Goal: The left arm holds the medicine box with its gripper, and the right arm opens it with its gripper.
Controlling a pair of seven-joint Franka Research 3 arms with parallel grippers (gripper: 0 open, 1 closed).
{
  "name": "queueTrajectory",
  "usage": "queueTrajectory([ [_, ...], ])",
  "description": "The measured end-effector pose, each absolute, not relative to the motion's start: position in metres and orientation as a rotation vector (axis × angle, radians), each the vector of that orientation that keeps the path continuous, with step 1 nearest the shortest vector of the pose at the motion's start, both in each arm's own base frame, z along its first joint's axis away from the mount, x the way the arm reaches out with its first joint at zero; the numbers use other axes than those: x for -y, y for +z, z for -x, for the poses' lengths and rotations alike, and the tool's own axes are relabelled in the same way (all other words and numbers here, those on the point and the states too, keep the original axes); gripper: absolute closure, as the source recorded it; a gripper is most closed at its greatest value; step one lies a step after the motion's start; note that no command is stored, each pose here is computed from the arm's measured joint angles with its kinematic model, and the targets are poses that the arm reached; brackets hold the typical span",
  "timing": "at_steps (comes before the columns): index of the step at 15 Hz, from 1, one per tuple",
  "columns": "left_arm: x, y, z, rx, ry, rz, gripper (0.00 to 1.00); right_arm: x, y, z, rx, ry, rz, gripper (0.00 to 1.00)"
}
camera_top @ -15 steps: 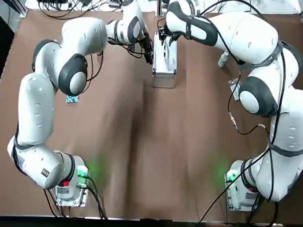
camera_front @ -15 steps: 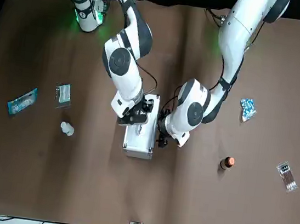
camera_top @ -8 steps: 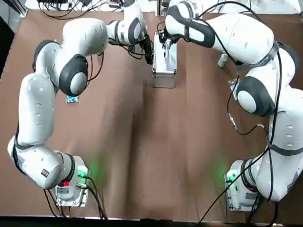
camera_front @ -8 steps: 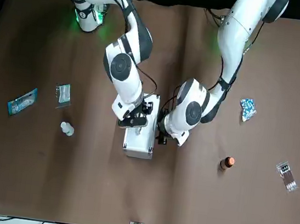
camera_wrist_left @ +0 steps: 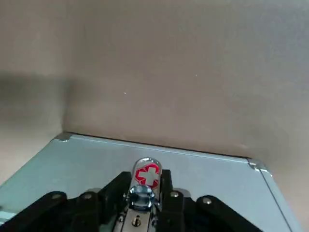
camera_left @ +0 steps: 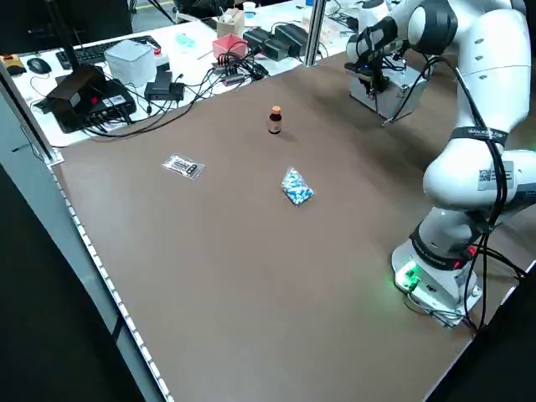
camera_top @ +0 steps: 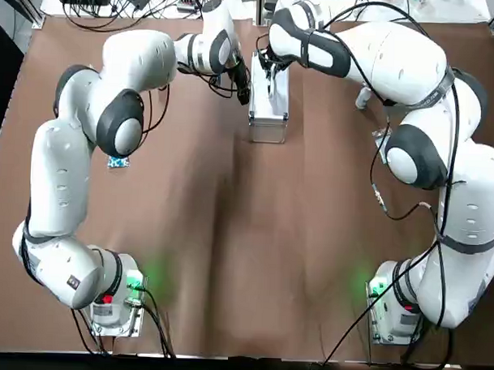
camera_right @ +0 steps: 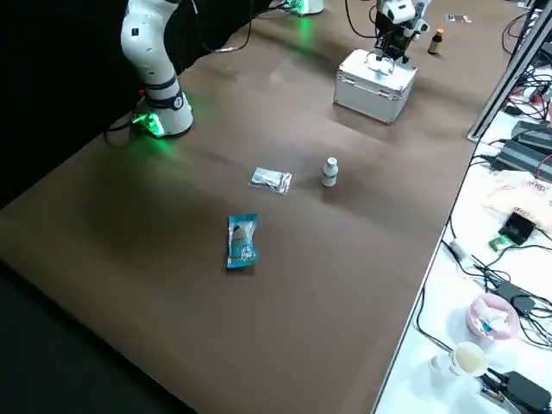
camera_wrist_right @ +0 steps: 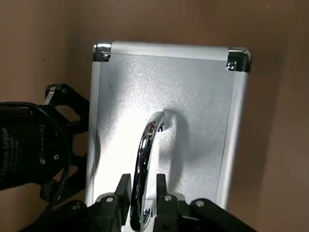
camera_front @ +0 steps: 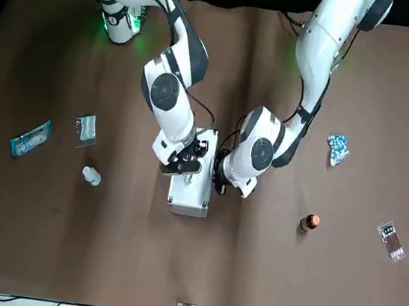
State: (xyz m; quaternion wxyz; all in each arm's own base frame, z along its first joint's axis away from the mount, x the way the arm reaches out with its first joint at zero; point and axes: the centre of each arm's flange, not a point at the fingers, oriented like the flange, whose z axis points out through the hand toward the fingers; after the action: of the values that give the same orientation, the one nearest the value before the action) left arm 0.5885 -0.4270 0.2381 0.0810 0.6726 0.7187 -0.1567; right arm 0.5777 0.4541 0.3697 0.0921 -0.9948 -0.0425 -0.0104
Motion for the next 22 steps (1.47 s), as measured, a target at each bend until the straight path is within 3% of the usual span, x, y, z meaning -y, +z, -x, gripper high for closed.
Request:
queueTrajectory([
  [14, 0.4268, 0.2374, -0.5883, -2.165, -0.469, -1.996, 0.68, -0.4545, 0.3699, -0.5772, 0.076, -0.023, 2.956, 0.72],
  [16, 0.4268, 0.2374, -0.5883, -2.165, -0.469, -1.996, 0.68, -0.4547, 0.3700, -0.5771, 0.066, -0.022, 2.956, 0.81],
  [22, 0.4268, 0.2372, -0.5883, -2.166, -0.469, -1.996, 0.68, -0.4521, 0.3696, -0.5780, -0.023, -0.004, 2.963, 0.87],
])
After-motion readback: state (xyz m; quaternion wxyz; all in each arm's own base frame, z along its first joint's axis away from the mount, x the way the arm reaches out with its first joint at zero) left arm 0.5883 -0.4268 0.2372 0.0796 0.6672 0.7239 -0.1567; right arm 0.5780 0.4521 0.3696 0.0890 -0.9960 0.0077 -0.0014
